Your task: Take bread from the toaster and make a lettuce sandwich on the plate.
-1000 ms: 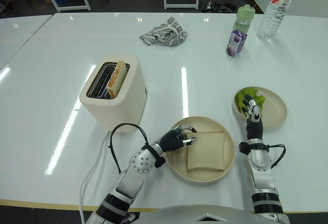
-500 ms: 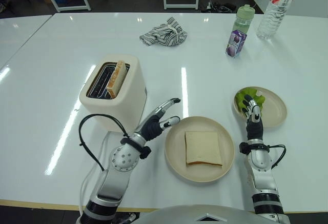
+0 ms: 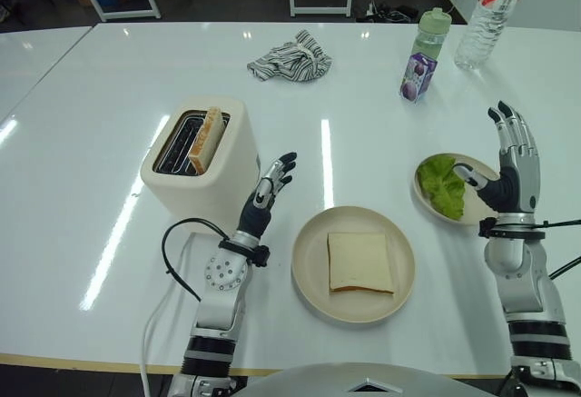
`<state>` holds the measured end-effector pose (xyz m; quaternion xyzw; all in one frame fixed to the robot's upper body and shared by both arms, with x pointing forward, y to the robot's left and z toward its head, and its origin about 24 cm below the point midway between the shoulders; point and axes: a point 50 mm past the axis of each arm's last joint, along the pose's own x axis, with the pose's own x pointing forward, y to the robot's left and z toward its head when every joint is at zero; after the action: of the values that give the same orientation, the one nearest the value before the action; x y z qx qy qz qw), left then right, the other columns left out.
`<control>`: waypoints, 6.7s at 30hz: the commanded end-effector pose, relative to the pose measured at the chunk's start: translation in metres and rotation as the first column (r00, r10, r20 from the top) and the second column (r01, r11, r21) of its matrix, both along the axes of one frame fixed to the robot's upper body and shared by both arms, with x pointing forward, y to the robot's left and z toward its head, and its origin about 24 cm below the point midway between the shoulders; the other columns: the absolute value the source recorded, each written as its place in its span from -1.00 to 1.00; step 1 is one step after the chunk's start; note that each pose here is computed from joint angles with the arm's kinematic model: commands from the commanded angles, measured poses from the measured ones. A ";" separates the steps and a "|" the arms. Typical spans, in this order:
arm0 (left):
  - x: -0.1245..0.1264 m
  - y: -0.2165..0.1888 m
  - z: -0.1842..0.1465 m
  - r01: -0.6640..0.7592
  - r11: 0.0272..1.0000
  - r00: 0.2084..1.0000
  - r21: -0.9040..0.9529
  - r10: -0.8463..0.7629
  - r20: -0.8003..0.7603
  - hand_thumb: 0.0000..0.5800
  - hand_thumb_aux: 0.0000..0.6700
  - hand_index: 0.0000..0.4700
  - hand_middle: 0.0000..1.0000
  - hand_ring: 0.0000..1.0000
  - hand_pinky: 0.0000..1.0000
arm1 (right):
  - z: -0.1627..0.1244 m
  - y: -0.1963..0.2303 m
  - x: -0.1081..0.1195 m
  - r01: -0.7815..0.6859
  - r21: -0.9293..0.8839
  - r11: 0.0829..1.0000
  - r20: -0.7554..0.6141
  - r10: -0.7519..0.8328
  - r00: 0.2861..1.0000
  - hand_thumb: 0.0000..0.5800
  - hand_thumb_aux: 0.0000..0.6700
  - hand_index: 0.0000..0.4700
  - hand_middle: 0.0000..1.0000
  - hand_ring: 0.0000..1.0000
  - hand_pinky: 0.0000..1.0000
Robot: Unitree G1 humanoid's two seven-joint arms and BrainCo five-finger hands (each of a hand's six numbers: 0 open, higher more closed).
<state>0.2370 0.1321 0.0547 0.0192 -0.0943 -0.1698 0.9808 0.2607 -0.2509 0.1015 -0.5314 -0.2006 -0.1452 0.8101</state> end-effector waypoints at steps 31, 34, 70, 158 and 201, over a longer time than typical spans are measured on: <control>0.002 -0.012 -0.011 0.036 0.999 0.998 -0.013 -0.037 -0.041 -1.00 -1.00 -1.00 -1.00 -1.00 -1.00 | -0.096 -0.049 0.037 -0.034 -0.539 0.842 -0.531 -0.308 0.789 0.95 0.69 0.69 -1.00 -1.00 -1.00; 0.002 -0.011 -0.012 0.034 0.999 0.998 -0.012 -0.034 -0.047 -1.00 -1.00 -1.00 -1.00 -1.00 -1.00 | -0.093 -0.048 0.038 -0.031 -0.529 0.848 -0.522 -0.296 0.800 1.00 1.00 1.00 -1.00 -1.00 -1.00; 0.007 -0.017 -0.025 0.019 1.000 0.996 -0.010 -0.020 -0.086 -1.00 -1.00 -1.00 -1.00 -1.00 -1.00 | -0.040 0.099 -0.081 -0.571 -0.428 0.700 -0.509 0.335 0.793 1.00 1.00 1.00 -1.00 -1.00 -1.00; 0.003 -0.018 -0.031 0.025 1.000 0.990 0.009 -0.023 -0.140 -1.00 -1.00 -1.00 -1.00 -1.00 -1.00 | -0.065 0.106 -0.080 -0.589 -0.530 0.611 -0.508 0.327 0.797 1.00 1.00 1.00 -1.00 -1.00 -1.00; 0.002 -0.017 -0.037 0.020 1.000 0.987 0.020 -0.017 -0.163 -1.00 -1.00 -1.00 -1.00 -1.00 -1.00 | -0.051 0.112 -0.092 -0.589 -0.485 0.646 -0.495 0.353 0.794 1.00 1.00 1.00 -1.00 -1.00 -1.00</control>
<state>0.2404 0.1137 0.0210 0.0128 -0.0229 -0.1813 0.9831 0.1671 -0.1350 0.0502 -0.6998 -0.2225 0.2475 0.6321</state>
